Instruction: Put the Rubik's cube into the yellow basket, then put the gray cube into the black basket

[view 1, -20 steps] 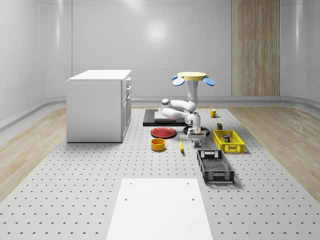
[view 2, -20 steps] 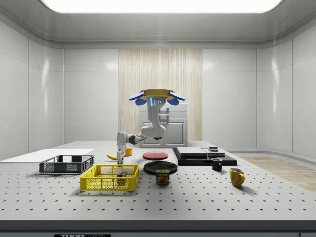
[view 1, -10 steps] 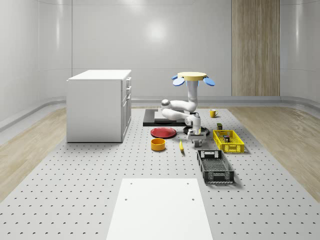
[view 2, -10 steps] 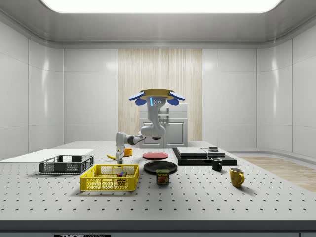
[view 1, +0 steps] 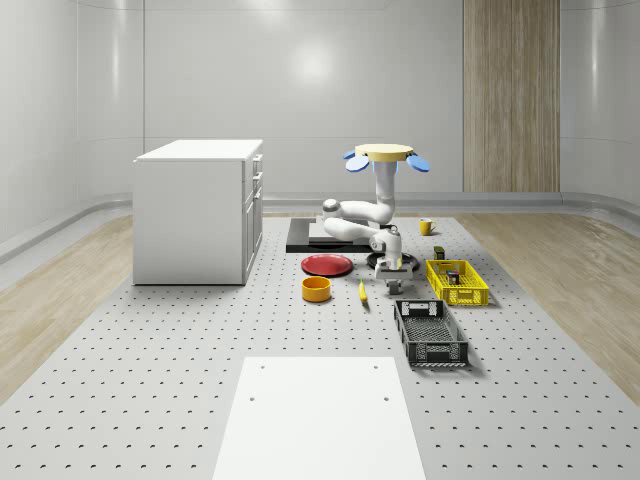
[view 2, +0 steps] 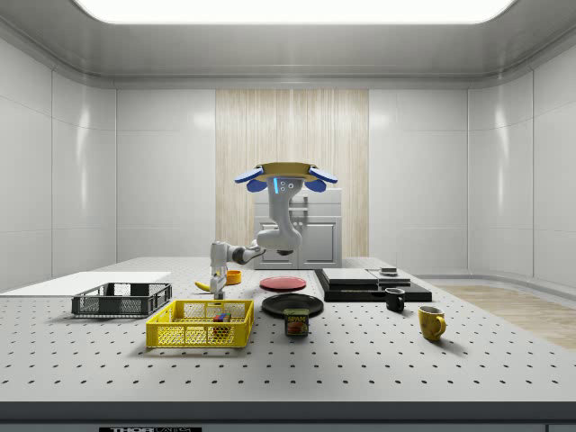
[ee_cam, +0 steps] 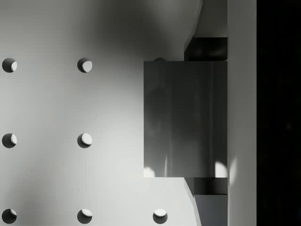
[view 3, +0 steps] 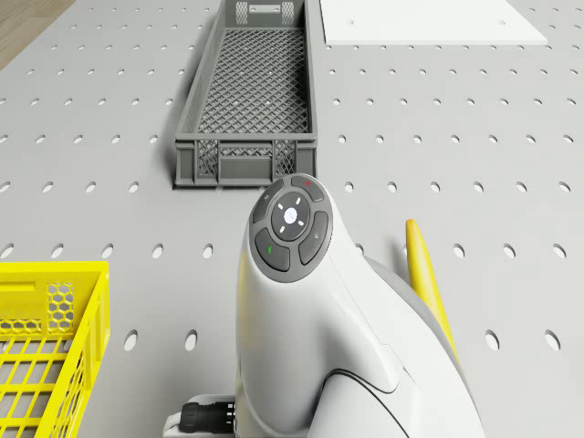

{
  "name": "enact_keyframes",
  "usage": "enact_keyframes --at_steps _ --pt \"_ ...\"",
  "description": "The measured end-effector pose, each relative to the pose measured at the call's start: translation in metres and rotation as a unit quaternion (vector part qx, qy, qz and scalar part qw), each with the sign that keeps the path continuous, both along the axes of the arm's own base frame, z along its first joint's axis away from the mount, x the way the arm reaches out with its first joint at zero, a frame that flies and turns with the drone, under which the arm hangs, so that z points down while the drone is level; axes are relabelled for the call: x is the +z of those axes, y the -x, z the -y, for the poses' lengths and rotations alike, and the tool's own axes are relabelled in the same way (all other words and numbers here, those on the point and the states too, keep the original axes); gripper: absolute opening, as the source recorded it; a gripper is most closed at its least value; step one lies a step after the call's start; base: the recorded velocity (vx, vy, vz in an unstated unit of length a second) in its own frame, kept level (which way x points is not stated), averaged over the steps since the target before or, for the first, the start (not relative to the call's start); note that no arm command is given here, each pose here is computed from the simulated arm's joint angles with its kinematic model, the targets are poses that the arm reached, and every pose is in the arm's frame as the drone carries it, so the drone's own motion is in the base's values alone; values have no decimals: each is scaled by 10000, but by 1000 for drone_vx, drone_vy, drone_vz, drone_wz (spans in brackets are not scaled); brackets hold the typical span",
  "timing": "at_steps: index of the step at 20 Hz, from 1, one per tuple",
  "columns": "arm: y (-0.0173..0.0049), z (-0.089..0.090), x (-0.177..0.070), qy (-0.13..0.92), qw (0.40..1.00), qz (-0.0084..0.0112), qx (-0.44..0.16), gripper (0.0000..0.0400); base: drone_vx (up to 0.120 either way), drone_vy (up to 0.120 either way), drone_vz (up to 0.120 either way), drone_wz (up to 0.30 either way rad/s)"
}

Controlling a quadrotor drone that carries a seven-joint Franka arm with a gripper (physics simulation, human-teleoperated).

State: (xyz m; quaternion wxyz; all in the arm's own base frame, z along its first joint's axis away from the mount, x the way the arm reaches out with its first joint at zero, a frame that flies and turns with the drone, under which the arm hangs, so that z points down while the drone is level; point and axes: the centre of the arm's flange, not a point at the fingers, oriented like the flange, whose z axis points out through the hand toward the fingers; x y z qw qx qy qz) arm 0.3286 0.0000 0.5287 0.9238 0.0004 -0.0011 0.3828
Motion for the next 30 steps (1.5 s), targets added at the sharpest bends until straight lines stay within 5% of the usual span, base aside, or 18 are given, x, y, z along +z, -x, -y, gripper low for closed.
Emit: enact_keyframes --at_steps 12,24,30 --pt "-1 0 -39 0 10000 0 -2 251 0 0 0 0" --pt "-1 0 -293 0 10000 0 0 250 0 0 107 0" --pt "-1 0 -313 0 10000 -1 0 250 27 113 0 0"
